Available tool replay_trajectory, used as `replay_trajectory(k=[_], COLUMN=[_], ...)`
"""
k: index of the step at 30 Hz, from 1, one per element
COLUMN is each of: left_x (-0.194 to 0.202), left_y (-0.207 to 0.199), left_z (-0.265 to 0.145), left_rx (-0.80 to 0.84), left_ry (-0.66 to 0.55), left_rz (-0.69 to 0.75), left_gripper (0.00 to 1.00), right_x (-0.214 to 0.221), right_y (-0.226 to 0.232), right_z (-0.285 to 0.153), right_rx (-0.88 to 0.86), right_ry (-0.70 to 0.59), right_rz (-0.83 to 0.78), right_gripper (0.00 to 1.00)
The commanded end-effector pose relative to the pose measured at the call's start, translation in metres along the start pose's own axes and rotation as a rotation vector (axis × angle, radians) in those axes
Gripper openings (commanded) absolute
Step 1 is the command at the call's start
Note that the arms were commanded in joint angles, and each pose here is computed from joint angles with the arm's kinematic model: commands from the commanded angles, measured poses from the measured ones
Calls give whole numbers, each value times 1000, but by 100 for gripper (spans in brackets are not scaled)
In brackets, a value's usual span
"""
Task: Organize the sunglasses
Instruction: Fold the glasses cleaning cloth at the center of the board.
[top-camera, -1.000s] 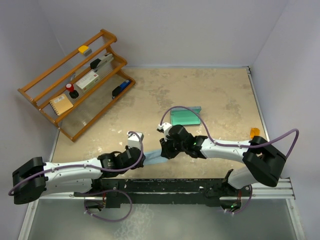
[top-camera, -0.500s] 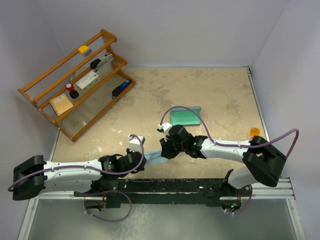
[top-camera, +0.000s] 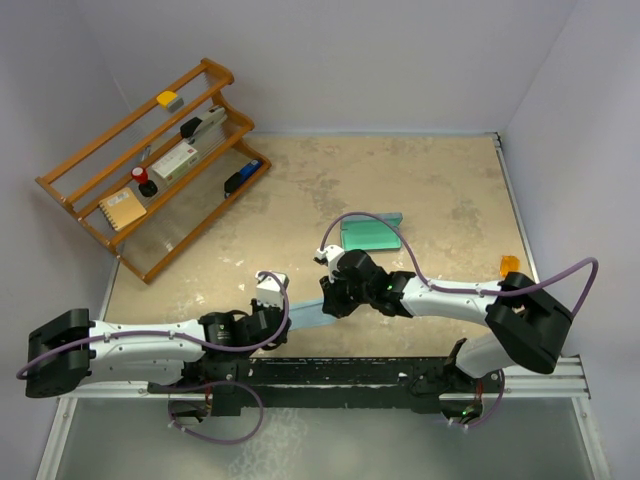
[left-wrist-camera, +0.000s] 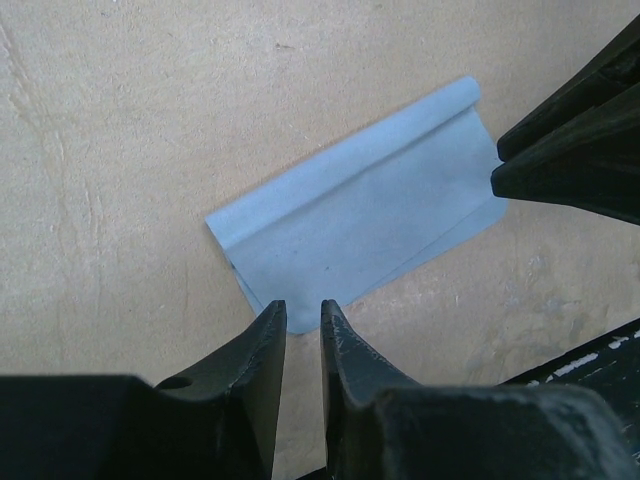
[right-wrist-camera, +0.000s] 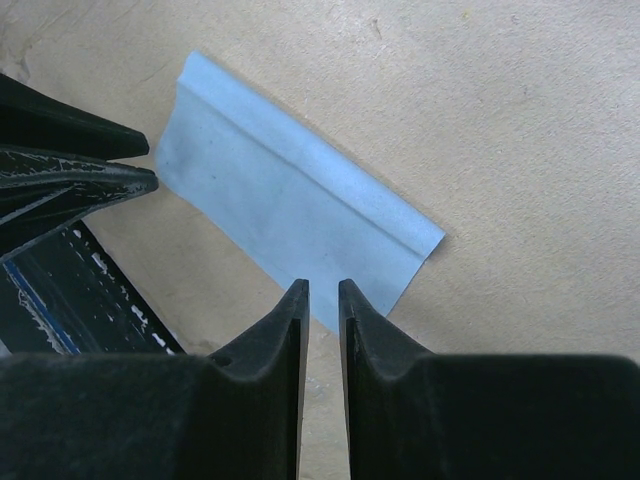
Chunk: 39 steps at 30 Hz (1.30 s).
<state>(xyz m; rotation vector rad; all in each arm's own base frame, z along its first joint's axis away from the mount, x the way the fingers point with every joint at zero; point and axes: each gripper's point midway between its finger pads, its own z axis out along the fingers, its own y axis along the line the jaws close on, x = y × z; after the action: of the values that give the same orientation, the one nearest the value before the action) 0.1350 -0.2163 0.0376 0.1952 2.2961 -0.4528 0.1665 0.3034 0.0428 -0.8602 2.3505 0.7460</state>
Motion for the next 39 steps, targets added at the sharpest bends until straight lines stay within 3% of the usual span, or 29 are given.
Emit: replay_trajectory(k=[1, 30, 39], left_x=[-12, -11, -4], left_y=[-6, -14, -20], left_z=[-2, -3, 3], left_rx=[-1, 34, 23], left_ry=[-38, -64, -25], left_rz=[-20, -118, -67], left_gripper=[18, 11, 7], right_x=[-13, 2, 7], right_y=[3, -8, -7], right_z=[-6, -3, -1], right_rx=[5, 41, 30], right_ry=[-40, -21, -17], right_rz=[-20, -5, 2], right_gripper=[20, 17, 17])
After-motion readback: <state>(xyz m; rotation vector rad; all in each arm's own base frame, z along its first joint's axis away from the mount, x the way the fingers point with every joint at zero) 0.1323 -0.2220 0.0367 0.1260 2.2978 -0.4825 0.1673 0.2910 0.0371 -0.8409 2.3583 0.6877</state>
